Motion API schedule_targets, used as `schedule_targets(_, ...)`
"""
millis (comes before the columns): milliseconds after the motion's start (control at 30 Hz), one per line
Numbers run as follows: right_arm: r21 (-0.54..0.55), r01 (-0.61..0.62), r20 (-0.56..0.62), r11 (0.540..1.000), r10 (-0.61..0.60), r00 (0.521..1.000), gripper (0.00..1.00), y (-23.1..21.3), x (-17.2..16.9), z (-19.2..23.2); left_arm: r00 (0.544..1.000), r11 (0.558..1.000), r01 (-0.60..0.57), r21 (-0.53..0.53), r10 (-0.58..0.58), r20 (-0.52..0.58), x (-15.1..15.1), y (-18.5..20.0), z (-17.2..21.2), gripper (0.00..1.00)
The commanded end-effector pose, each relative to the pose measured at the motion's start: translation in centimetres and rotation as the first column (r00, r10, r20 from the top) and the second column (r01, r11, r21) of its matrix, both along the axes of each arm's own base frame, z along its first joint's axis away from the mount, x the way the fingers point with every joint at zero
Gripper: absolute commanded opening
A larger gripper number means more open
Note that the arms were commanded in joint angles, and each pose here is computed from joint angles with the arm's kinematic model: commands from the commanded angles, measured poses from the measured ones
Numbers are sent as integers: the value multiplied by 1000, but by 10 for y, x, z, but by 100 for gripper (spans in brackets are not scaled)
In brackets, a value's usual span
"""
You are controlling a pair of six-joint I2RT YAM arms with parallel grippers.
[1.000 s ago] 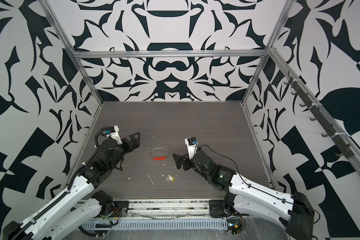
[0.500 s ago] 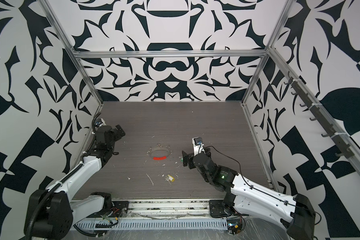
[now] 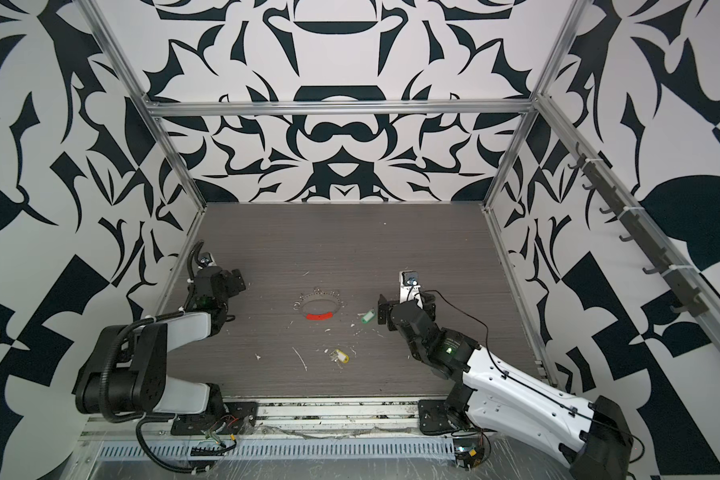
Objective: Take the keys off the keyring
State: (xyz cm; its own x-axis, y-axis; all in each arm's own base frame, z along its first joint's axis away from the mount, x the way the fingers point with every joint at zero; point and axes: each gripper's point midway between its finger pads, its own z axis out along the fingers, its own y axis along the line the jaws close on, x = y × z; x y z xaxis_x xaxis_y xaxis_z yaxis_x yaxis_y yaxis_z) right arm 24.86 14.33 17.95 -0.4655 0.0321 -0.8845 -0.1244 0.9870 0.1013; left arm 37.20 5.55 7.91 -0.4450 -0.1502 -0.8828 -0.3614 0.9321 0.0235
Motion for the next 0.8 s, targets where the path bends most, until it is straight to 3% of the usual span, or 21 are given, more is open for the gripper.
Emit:
schedule_targets(0, 32, 47, 57, 998, -49, 997, 100, -9, 7, 23, 983, 996, 86, 35, -90, 160, 21, -10, 23, 99)
schedule_targets(233, 17, 81, 129, 997, -82, 988, 99, -21, 15, 34, 981, 996, 93, 14, -94, 171, 18, -8, 13, 99)
schedule_targets(300, 17, 165, 188, 986, -165, 968, 100, -36, 19, 36, 980, 996, 88, 16, -90, 179, 18, -7, 14, 99)
schedule_targets(500, -41, 272, 346, 961, -242, 907, 100, -67, 32, 48, 980, 997, 77, 14, -78, 185, 17, -5, 15, 99)
schedule_targets(767, -135, 373, 319, 918, -317, 893, 100, -117, 78, 21, 980, 997, 80, 16, -82, 180, 18, -6, 14, 99)
